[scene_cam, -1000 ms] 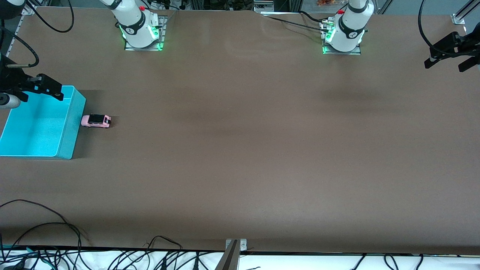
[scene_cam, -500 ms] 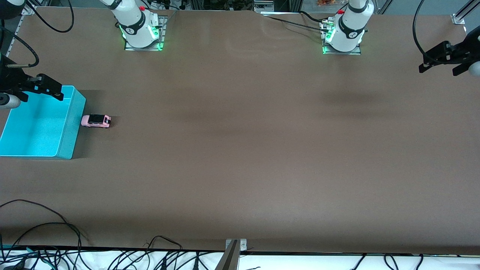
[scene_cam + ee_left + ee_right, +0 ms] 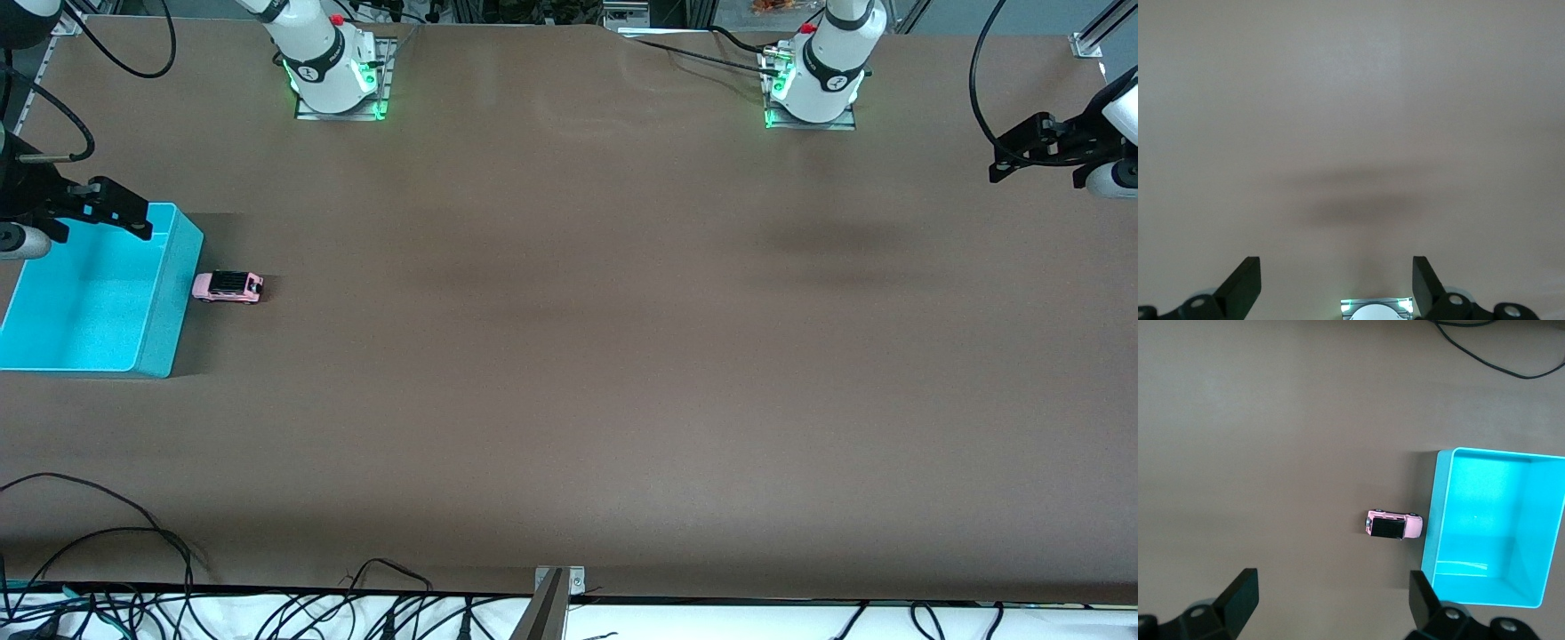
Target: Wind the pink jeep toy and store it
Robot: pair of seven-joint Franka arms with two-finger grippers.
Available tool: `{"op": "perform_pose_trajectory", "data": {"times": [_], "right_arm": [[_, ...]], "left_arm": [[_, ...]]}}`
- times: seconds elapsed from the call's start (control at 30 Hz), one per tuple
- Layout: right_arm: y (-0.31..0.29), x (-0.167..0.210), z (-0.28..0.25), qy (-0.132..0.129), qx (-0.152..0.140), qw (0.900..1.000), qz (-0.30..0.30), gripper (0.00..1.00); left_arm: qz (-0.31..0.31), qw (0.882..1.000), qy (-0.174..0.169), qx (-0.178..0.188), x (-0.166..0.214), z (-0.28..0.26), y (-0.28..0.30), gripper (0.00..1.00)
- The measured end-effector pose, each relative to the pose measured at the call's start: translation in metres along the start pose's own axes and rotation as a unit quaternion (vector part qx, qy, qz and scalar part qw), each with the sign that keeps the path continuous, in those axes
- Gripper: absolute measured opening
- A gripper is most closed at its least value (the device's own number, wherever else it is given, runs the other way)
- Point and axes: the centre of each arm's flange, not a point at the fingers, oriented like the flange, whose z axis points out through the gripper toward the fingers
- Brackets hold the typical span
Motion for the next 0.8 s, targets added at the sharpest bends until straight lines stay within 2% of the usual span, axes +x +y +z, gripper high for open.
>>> {"op": "perform_pose_trajectory", "data": {"times": [0.33,0.5,0.63,0.8], "right_arm": [[-0.008,0.002,0.004,-0.003,0.0,1.0,-0.004,1.0],[-0.016,0.005,0.008,-0.007,0.0,0.999,0.033,1.0],[-0.021,0.013,0.026,-0.023,-0.002,0.997,0.08,1.0],[-0.02,0.03,0.071,-0.06,-0.012,0.989,0.132,1.0]], "left_arm": [[0.0,1.0,0.006,0.001,0.001,-0.002,0.0,1.0],[0.0,1.0,0.008,0.001,0.001,-0.002,0.0,1.0],[0.0,1.0,0.014,0.001,0.003,-0.003,0.0,1.0],[-0.001,1.0,0.019,0.002,0.005,-0.003,-0.001,1.0]]}}
